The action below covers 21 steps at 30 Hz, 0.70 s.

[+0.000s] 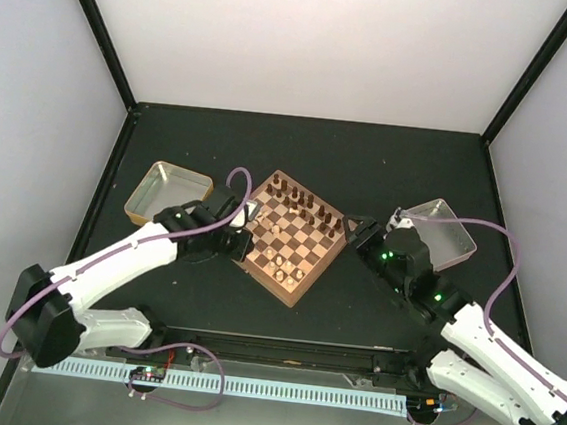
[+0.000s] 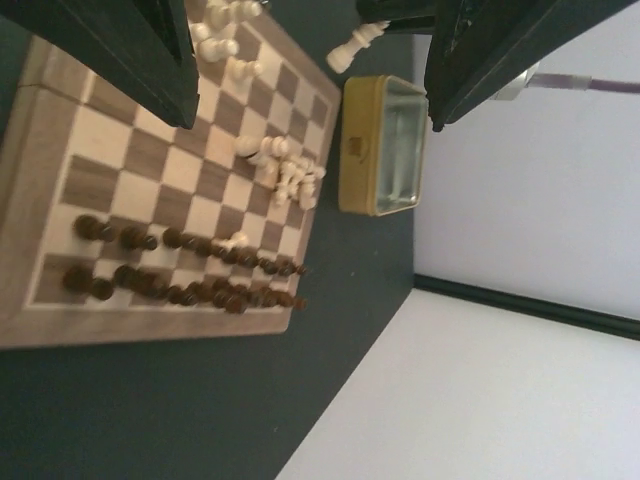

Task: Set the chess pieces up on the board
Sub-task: Place the chess piece on the chessboard.

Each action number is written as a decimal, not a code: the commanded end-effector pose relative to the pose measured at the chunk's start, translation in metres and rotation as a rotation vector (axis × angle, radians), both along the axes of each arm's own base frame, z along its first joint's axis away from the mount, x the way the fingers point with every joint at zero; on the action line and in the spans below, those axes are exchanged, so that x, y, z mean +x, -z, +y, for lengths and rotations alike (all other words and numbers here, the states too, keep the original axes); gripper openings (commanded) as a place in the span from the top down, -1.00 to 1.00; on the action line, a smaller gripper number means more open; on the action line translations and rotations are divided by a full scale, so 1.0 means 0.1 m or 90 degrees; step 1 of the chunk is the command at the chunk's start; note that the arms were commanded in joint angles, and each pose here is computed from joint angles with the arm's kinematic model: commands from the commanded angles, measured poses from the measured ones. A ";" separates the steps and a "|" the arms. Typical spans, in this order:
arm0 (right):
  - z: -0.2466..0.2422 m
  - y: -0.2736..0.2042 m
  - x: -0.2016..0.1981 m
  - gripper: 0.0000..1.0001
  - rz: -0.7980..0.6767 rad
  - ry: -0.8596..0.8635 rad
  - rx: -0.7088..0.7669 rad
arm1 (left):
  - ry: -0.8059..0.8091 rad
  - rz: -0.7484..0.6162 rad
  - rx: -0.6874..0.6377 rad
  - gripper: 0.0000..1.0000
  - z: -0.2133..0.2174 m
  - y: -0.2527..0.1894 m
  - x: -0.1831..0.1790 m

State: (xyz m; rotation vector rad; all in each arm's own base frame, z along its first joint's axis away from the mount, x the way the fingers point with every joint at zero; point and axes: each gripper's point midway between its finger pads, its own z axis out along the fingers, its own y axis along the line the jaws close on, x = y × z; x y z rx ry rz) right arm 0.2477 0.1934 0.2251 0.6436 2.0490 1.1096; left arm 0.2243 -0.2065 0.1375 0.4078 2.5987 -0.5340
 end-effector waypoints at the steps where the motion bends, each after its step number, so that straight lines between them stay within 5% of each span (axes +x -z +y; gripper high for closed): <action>1: -0.35 0.10 -0.01 -0.27 -0.037 0.052 -0.118 | 0.029 0.133 0.040 0.97 0.15 0.15 -0.16; 21: -0.46 0.30 -0.11 -0.28 -0.037 0.040 -0.159 | 0.084 0.289 0.067 0.96 -0.08 0.49 -0.02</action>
